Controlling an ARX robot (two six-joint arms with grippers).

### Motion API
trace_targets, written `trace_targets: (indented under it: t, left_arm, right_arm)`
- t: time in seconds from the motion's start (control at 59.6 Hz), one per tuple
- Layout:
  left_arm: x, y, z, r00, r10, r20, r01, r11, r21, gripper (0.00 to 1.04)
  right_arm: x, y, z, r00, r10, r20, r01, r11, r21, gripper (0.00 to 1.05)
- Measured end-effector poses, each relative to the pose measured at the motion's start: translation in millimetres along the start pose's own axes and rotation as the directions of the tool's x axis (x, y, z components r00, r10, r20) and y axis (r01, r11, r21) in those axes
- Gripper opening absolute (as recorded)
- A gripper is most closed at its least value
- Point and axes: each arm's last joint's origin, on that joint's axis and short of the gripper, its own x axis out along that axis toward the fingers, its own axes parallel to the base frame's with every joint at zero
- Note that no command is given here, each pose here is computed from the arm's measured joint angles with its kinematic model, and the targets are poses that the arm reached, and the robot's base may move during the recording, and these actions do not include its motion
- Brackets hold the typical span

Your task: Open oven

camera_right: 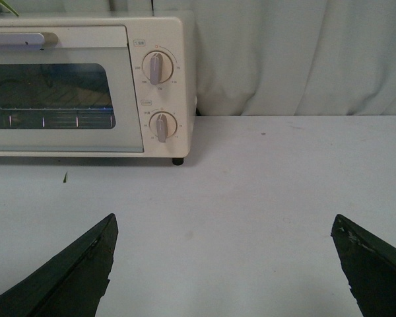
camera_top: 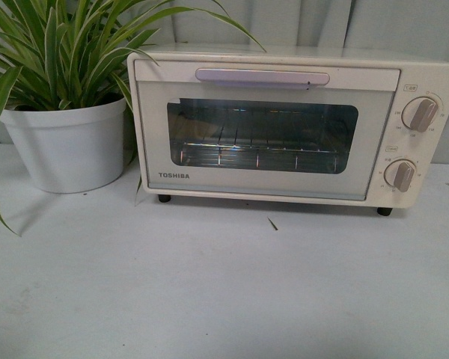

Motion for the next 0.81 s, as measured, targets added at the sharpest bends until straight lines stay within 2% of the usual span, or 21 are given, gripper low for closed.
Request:
trace_targets:
  t: [0.587, 0.621, 0.671, 0.721, 0.805]
  left_arm:
    - [0, 0, 0, 1.0, 0.0, 0.0, 0.0, 1.0, 0.0, 0.98]
    - [0, 0, -1, 0.997, 0.06, -0.055, -0.062, 0.997, -0.034, 0.98]
    - [4, -2, -4, 0.964, 0.163, -0.21, -0.19, 0.975, -0.113, 0.98]
    - [12, -7, -3, 0.955, 0.16, -0.25, -0.208, 0.962, -0.177, 0.98]
    - [26, -18, 10, 0.964, 0.074, -0.257, -0.149, 0.946, -0.287, 0.98]
  right_arm:
    - [0, 0, 0, 1.0, 0.0, 0.0, 0.0, 1.0, 0.0, 0.95]
    - [0, 0, 0, 1.0, 0.0, 0.0, 0.0, 1.0, 0.0, 0.95]
    - [0, 0, 0, 1.0, -0.001, 0.0, 0.001, 1.0, 0.0, 0.95]
    - [0, 0, 0, 1.0, 0.0, 0.0, 0.0, 1.0, 0.0, 0.95]
    - [0, 0, 0, 1.0, 0.0, 0.0, 0.0, 1.0, 0.0, 0.95]
